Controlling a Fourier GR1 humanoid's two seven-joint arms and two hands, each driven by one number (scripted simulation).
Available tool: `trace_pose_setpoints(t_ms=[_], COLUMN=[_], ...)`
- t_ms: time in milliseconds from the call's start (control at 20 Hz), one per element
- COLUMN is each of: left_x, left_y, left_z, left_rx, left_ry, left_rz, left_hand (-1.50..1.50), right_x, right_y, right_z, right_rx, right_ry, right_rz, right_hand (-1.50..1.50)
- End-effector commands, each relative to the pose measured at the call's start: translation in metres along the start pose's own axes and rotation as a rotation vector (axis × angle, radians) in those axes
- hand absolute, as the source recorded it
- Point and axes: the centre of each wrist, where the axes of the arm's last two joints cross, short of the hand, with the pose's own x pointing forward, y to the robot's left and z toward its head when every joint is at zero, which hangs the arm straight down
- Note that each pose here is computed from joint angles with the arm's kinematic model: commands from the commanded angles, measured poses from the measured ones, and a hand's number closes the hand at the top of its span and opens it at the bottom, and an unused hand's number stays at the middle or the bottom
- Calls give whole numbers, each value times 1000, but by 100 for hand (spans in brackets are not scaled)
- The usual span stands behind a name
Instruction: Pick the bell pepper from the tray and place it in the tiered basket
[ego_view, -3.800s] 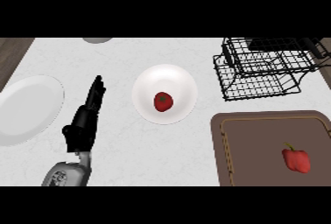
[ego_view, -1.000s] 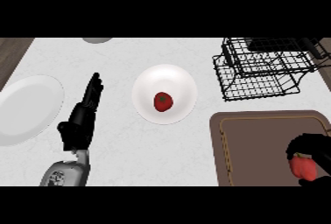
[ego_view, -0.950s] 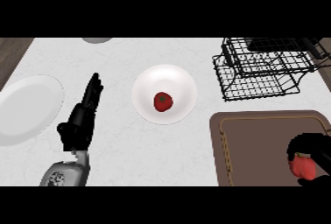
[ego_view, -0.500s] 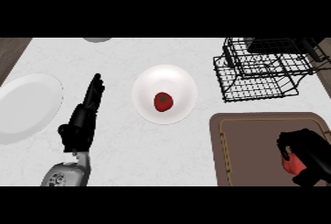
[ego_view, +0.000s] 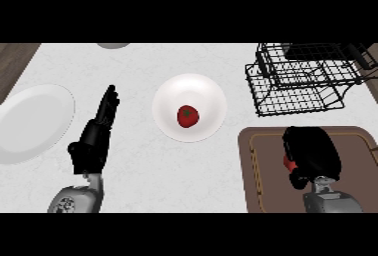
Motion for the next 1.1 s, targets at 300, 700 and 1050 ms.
trace_pose_setpoints(t_ms=[300, 700, 1050], left_x=[-3, -1, 3], left_y=[22, -3, -4], left_z=[2, 16, -12], left_rx=[2, 1, 6], left_ry=[2, -9, 7], left_rz=[5, 6, 7], left_hand=[0, 0, 0], right_x=[30, 6, -16], right_y=[-143, -233, -263], right_z=[46, 71, 47], right_rx=[-233, -273, -316], right_ry=[144, 199, 124], right_rz=[-102, -197, -491], right_hand=[150, 150, 150])
